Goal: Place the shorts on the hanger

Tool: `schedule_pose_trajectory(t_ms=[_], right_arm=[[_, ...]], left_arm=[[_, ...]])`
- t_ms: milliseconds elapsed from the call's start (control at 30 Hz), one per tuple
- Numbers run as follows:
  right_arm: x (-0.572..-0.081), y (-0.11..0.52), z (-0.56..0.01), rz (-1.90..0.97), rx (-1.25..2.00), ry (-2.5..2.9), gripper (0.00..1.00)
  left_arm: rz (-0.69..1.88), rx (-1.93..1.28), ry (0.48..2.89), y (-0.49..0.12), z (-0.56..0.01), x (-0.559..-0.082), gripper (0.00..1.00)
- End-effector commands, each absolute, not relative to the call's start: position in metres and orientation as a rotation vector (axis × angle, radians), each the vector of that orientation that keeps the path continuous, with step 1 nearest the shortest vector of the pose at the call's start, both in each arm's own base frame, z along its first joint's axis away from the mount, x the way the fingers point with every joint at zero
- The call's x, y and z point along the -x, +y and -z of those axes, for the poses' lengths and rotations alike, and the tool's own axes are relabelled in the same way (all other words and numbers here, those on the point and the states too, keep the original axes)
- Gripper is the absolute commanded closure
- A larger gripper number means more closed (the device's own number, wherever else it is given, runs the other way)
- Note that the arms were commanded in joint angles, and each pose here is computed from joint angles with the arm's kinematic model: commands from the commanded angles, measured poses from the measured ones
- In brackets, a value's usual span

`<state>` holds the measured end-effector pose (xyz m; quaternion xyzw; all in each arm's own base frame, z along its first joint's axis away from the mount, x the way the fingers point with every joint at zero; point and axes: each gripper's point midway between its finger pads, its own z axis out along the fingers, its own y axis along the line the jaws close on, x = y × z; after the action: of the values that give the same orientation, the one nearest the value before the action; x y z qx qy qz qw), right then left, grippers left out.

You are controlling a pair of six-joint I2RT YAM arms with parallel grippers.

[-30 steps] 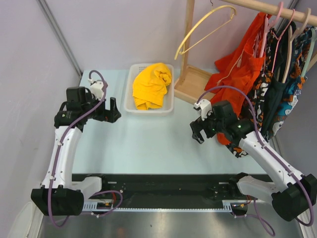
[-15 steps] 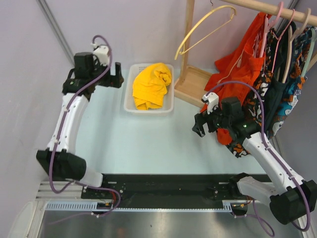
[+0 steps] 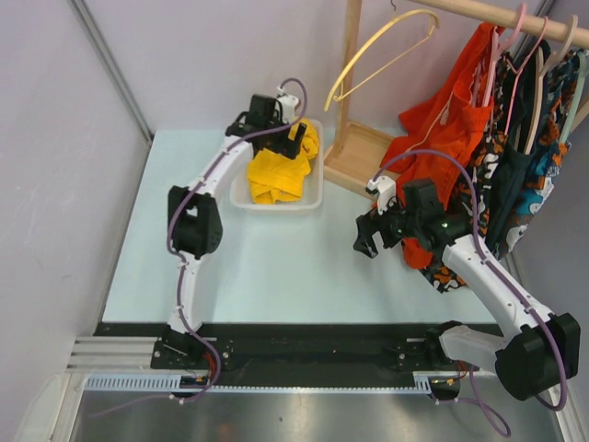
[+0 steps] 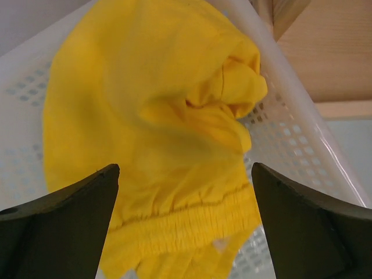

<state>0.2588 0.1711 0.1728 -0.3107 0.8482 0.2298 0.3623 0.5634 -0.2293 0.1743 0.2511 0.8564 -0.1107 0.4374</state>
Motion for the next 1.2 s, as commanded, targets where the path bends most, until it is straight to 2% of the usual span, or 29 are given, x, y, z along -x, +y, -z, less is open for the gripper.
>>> schedule_pose_trajectory(t_ms=[0, 100, 267, 333, 367, 400, 467, 500, 600, 633, 700, 733, 833, 1100, 1167], right_arm=[[-0.260, 0.173, -0.176, -0.618, 0.846, 2.173, 0.00], [-0.261, 0.172, -0.175, -0.619, 0.843, 2.188, 0.00], [-0.258, 0.171, -0.177, -0.624, 0.845, 2.192, 0.00], [-0.256, 0.170, -0.179, -0.628, 0.845, 2.186, 0.00], [-0.254, 0.171, -0.185, -0.635, 0.844, 2.165, 0.00], [-0.254, 0.171, -0.188, -0.639, 0.842, 2.154, 0.00], [-0.254, 0.171, -0.194, -0.632, 0.839, 2.132, 0.00], [-0.254, 0.169, -0.198, -0.625, 0.835, 2.122, 0.00], [-0.256, 0.166, -0.203, -0.602, 0.842, 2.114, 0.00], [-0.253, 0.165, -0.204, -0.604, 0.849, 2.112, 0.00], [-0.252, 0.168, -0.212, -0.614, 0.866, 2.086, 0.00], [-0.252, 0.168, -0.215, -0.615, 0.865, 2.082, 0.00], [-0.253, 0.170, -0.222, -0.621, 0.871, 2.059, 0.00], [-0.251, 0.174, -0.239, -0.613, 0.910, 1.986, 0.00], [-0.249, 0.175, -0.243, -0.603, 0.928, 1.972, 0.00]], left_arm=[[0.192, -0.630, 2.117, -0.239, -0.148, -0.600, 0.00], [0.110, -0.660, 2.162, -0.235, -0.118, -0.608, 0.00], [0.078, -0.751, 2.302, -0.223, -0.081, -0.579, 0.00], [0.106, -0.799, 2.377, -0.219, -0.066, -0.563, 0.06], [0.106, -0.804, 2.399, -0.218, -0.062, -0.559, 0.12], [0.105, -0.797, 2.420, -0.215, -0.058, -0.556, 0.30], [0.110, -0.802, 2.456, -0.210, -0.055, -0.549, 0.52], [0.114, -0.796, 2.453, -0.210, -0.061, -0.549, 0.75], [0.149, -0.782, 2.397, -0.213, -0.102, -0.547, 1.00], [0.147, -0.761, 2.323, -0.213, -0.141, -0.548, 1.00], [0.140, -0.734, 2.238, -0.212, -0.186, -0.549, 1.00], [0.146, -0.715, 2.161, -0.210, -0.230, -0.542, 1.00], [0.202, -0.695, 2.058, -0.209, -0.299, -0.515, 1.00], [0.437, -0.699, 1.968, -0.216, -0.391, -0.415, 1.00], [0.500, -0.707, 1.967, -0.221, -0.395, -0.394, 1.00]])
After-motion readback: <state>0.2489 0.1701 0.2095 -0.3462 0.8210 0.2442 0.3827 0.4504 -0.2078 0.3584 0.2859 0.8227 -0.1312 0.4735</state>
